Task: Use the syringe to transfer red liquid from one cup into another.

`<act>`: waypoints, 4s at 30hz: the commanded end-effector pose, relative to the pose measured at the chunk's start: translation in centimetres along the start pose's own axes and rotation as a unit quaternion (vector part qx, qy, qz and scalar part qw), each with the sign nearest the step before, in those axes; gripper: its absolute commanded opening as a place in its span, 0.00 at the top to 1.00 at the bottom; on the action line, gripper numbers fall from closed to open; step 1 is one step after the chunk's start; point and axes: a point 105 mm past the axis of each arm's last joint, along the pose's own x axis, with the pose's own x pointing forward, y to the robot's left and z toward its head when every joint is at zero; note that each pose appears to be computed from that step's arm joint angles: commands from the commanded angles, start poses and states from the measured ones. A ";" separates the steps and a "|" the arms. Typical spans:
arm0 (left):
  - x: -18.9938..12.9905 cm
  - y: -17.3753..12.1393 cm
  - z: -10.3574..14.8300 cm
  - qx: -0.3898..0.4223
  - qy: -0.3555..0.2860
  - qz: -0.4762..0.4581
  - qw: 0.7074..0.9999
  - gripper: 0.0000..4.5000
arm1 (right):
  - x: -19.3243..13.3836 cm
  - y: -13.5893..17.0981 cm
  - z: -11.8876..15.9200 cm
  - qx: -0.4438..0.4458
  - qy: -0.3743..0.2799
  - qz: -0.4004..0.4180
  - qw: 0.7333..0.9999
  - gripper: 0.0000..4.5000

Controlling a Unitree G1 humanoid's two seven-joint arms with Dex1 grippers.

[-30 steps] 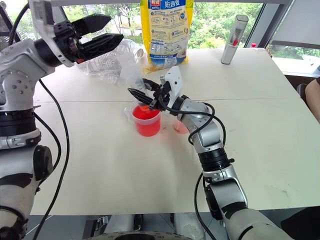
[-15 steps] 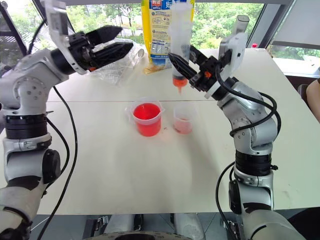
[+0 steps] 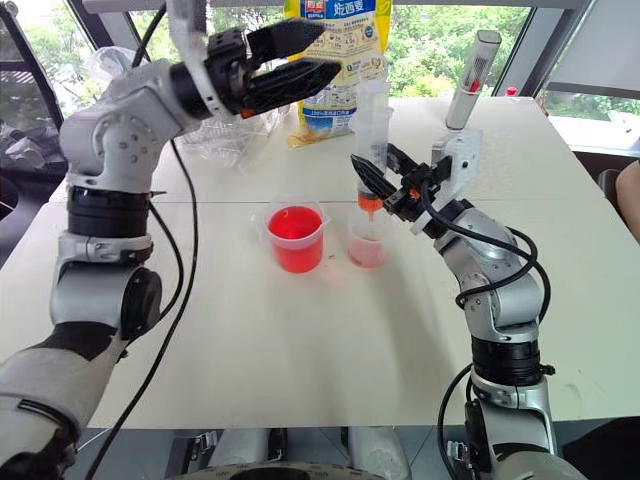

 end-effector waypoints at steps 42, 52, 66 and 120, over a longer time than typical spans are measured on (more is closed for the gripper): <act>2.4 -1.4 -7.1 -0.030 0.092 -0.066 0.993 0.98 | 0.2 0.4 3.0 -0.041 -0.036 0.001 0.999 0.70; 2.0 -1.6 -9.1 -0.043 0.102 -0.060 0.992 0.98 | 0.2 0.0 4.4 -0.050 -0.045 -0.003 0.998 0.70; 1.5 -1.9 -10.5 -0.053 0.113 -0.053 0.991 0.98 | 0.1 -0.3 5.4 -0.044 -0.051 -0.004 0.998 0.70; -11.7 -3.7 -7.0 0.009 0.128 0.156 0.979 0.13 | -6.1 -8.9 -6.0 0.212 0.515 -0.175 0.812 0.70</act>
